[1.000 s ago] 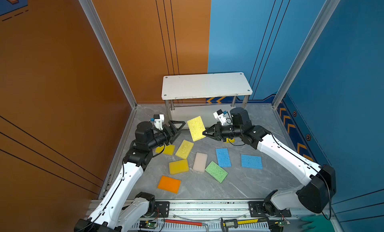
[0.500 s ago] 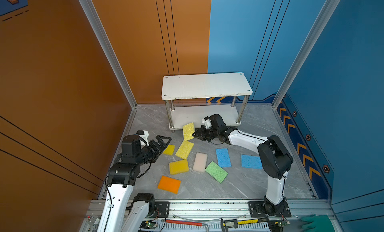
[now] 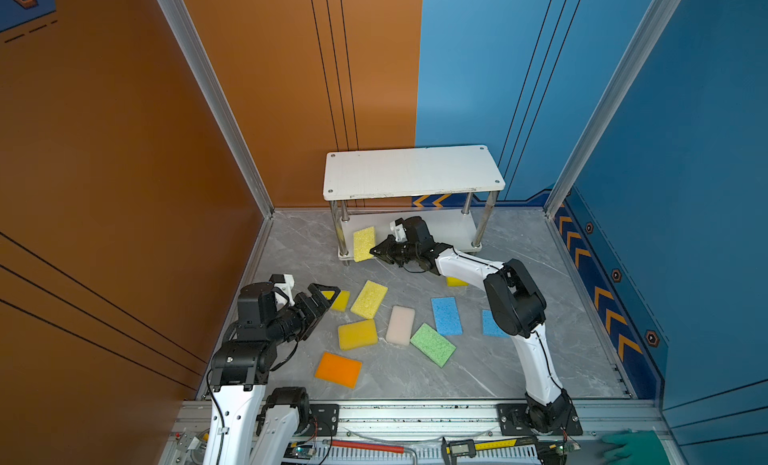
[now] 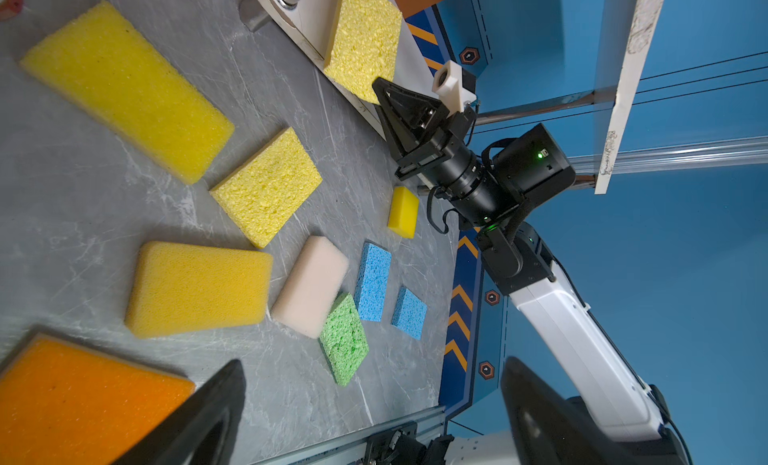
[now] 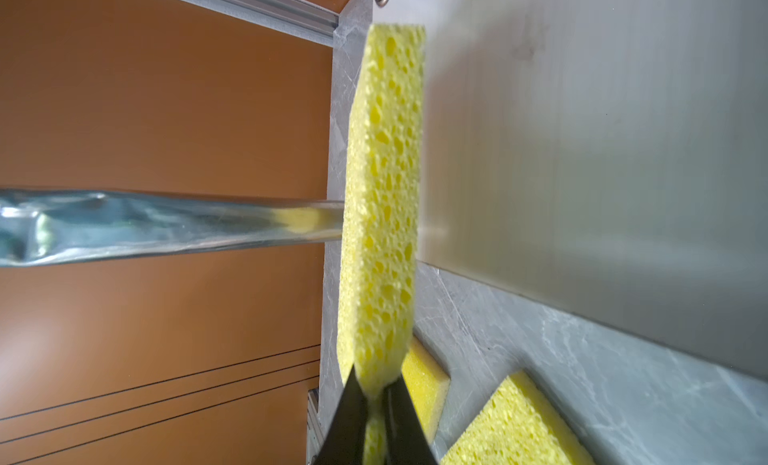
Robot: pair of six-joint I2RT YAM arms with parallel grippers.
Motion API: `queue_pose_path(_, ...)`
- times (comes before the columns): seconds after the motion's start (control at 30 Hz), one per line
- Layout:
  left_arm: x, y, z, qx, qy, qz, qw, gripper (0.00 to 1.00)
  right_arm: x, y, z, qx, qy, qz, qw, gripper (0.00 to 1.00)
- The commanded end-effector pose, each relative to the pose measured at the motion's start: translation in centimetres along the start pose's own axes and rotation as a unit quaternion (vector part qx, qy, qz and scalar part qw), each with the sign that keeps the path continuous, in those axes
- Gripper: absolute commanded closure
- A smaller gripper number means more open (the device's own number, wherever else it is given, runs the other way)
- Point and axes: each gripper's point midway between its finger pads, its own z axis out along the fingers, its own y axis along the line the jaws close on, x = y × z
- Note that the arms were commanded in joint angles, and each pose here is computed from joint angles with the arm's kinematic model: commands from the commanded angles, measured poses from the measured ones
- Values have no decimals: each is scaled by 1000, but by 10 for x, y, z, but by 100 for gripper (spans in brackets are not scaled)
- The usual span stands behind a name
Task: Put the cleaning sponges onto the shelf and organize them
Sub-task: 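Carry the sponge to the lower shelf with the right gripper while the left gripper withdraws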
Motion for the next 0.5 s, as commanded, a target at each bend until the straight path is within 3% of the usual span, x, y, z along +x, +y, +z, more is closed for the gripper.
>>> queue_pose_path(0.0, 7, 1, 0, 4, 18, -1, 1000, 4, -16, -8, 10, 16, -26, -8, 999, 90)
queue_pose_path(0.03, 7, 1, -1, 4, 18, -1, 1000, 0, -18, -9, 13, 18, -27, -10, 999, 90)
queue_pose_path(0.47, 12, 3, -8, 2, 22, -10, 1000, 1, -30, -8, 34, 26, -32, -20, 999, 89)
